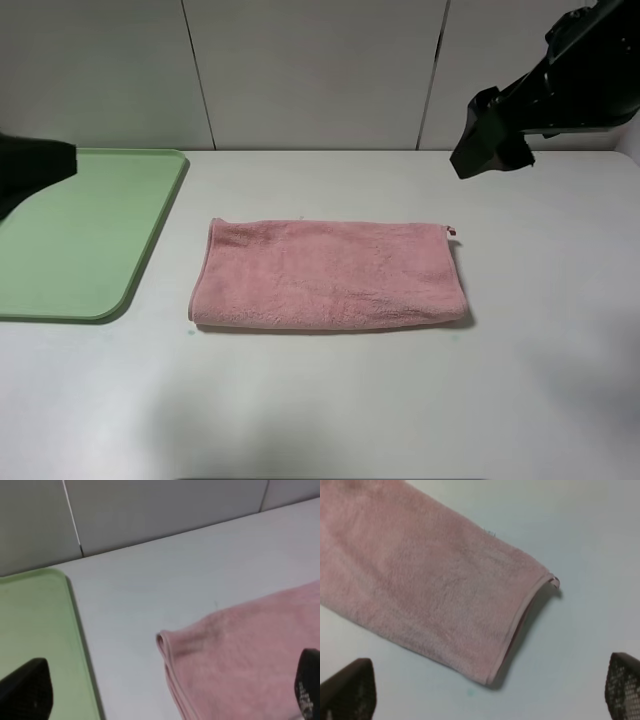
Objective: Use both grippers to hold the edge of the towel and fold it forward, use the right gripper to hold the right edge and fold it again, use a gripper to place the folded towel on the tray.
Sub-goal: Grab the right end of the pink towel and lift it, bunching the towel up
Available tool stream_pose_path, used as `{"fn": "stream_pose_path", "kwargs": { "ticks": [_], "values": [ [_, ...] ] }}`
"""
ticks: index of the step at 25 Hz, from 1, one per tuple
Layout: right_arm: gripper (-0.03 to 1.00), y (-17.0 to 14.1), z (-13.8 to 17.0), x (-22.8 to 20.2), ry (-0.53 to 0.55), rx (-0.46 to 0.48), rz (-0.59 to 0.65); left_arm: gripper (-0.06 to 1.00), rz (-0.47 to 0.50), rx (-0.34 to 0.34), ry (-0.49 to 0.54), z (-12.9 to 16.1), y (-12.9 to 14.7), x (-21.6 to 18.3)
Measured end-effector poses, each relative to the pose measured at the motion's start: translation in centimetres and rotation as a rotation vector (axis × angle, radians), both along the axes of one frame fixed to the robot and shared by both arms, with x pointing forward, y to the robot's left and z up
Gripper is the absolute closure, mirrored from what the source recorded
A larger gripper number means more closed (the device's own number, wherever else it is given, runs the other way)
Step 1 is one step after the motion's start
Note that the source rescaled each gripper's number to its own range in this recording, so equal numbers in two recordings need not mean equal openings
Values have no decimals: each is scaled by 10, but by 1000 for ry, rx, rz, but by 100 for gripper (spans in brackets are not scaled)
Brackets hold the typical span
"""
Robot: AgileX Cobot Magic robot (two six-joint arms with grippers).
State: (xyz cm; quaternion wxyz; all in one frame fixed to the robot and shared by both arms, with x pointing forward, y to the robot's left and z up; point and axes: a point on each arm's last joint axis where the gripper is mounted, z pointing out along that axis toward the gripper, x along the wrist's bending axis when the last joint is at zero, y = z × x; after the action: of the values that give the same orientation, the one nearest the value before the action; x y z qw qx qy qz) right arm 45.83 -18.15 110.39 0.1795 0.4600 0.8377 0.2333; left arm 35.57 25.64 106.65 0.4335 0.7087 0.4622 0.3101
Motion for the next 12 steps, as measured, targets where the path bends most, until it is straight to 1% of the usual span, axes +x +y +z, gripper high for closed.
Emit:
{"fn": "stream_pose_path", "kwargs": {
  "ticks": [4,7,9,12],
  "values": [
    [-3,-1,-15,-2,24,-2,-7,-2,9,-26,5,-1,13,-34],
    [-3,-2,-28,-4,44,-5,-13,-2,18,-61,-15,0,22,-61],
    [-3,-2,-35,-6,56,-4,-22,-2,31,-77,-8,-2,29,-77],
    [-3,-3,-41,-7,68,-6,-22,-2,78,-74,35,-10,39,-95]
  ]
}}
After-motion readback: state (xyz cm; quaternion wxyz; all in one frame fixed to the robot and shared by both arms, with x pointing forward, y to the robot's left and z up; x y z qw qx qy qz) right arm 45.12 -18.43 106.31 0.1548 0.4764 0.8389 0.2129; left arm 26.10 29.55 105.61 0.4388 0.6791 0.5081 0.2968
